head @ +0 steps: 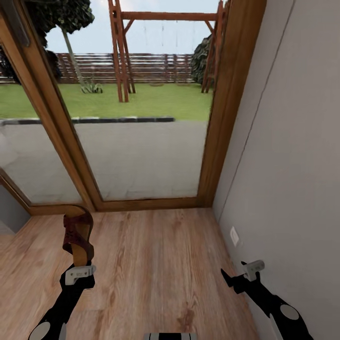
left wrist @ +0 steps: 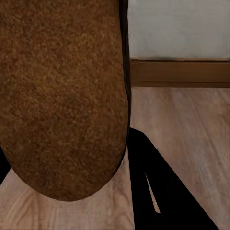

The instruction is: Pick up the two gym shoes and the two sandals from the corridor floor and place them onto the hallstand (shoe rack) in the corridor, making sure they are on the rack and not on the floor. Arrange them so the two gym shoes are next to each other and the two sandals are next to each other.

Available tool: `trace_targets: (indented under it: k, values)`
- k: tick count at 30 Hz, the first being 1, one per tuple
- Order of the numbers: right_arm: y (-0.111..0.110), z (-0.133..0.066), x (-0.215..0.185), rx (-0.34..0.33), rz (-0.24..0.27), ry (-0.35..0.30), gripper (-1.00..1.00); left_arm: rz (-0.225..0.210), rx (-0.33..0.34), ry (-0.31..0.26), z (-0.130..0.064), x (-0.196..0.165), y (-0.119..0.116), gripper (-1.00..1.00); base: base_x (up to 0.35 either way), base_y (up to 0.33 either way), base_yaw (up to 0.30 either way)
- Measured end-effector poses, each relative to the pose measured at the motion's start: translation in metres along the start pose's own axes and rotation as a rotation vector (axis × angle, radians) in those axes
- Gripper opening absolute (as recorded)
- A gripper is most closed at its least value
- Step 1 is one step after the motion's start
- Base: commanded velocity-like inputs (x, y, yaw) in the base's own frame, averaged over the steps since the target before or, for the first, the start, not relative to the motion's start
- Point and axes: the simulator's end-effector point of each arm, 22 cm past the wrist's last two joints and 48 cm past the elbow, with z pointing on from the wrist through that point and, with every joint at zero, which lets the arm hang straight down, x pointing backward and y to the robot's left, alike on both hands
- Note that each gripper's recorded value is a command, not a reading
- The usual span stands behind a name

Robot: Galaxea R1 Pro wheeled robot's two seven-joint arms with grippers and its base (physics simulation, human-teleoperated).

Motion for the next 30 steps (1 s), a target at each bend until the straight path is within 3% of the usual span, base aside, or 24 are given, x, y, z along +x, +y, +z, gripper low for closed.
trace_targets:
  k: [13, 26, 30]
  values:
    - [0.0002, 0.0009, 0.0028, -0.001, 0.002, 0.005, 1.0, 0.0, 0.0, 0.008, 0.0003, 0.0038, 0.0001, -1.0, 0.337, 0.008, 0.24]
    - [-0.0002, 0.0011, 0.0037, 0.0, 0.001, 0.007, 1.0, 0.0, 0.001, 0.007, 0.0008, 0.0039, -0.0006, -1.0, 0.053, 0.0, 0.018]
    - [-0.0001, 0.0009, 0.0033, 0.0, 0.001, 0.006, 1.0, -0.001, 0.0, 0.01, 0.0004, 0.0047, -0.0001, -1.0, 0.294, 0.0, 0.0]
